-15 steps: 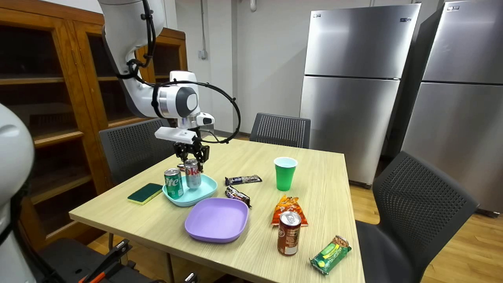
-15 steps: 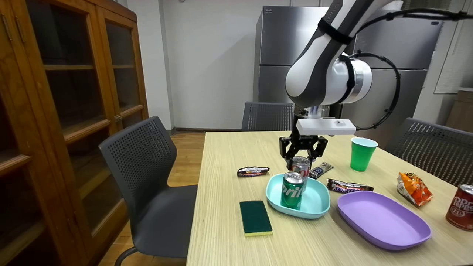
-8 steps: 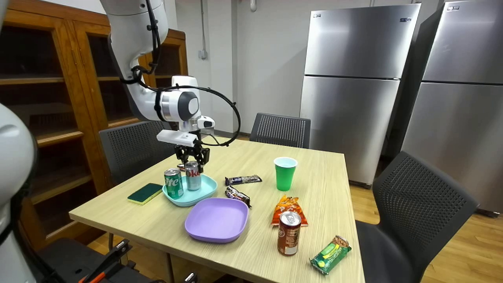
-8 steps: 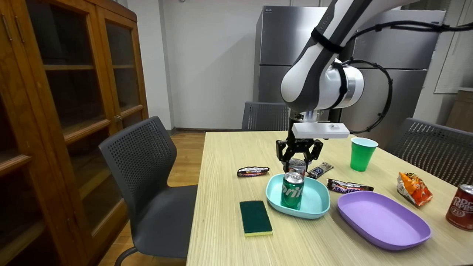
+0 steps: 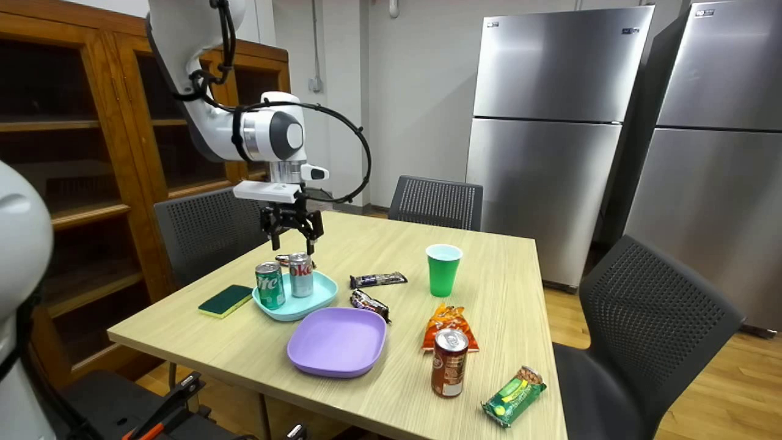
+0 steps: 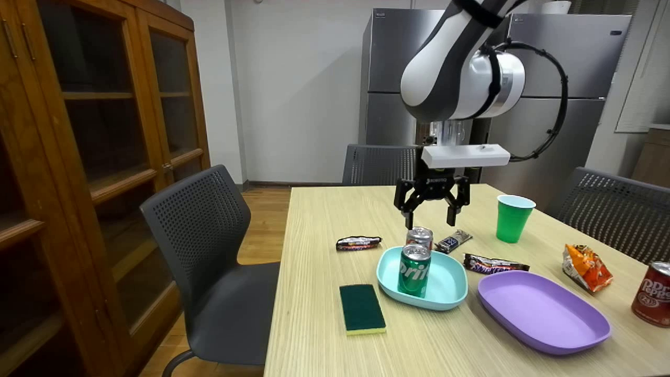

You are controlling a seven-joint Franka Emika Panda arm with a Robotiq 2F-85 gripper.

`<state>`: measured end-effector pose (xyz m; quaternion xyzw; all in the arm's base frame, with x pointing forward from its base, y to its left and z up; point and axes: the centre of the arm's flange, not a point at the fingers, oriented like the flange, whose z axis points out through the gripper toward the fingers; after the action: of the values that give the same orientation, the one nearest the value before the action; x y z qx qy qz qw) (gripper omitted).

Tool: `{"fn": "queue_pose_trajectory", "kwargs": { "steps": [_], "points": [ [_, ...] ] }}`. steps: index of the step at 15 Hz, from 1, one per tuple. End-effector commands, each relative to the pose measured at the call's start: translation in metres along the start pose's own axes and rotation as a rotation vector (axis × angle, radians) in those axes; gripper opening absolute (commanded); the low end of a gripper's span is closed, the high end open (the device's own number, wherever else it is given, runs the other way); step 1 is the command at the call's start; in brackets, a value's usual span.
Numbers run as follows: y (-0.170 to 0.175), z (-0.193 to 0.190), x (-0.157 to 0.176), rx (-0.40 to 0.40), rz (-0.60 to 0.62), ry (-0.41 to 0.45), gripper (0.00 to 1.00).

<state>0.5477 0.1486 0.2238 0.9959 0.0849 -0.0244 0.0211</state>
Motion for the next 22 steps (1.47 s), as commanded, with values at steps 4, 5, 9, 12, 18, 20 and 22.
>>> {"fn": "queue_pose_trajectory", "kwargs": {
  "steps": [4, 5, 9, 12, 18, 20, 22],
  "points": [
    [0.040, -0.062, -0.033, 0.002, 0.036, -0.010, 1.00],
    [0.048, -0.066, -0.036, 0.015, 0.058, -0.007, 1.00],
    [0.102, -0.067, -0.054, 0.076, 0.210, -0.010, 1.00],
    [0.162, -0.062, -0.075, 0.124, 0.385, -0.038, 1.00],
    [0.238, -0.053, -0.141, 0.105, 0.709, -0.029, 1.00],
    [0.242, -0.040, -0.117, 0.123, 0.635, -0.055, 1.00],
    [0.242, -0.040, -0.116, 0.123, 0.633, -0.056, 1.00]
  ]
}}
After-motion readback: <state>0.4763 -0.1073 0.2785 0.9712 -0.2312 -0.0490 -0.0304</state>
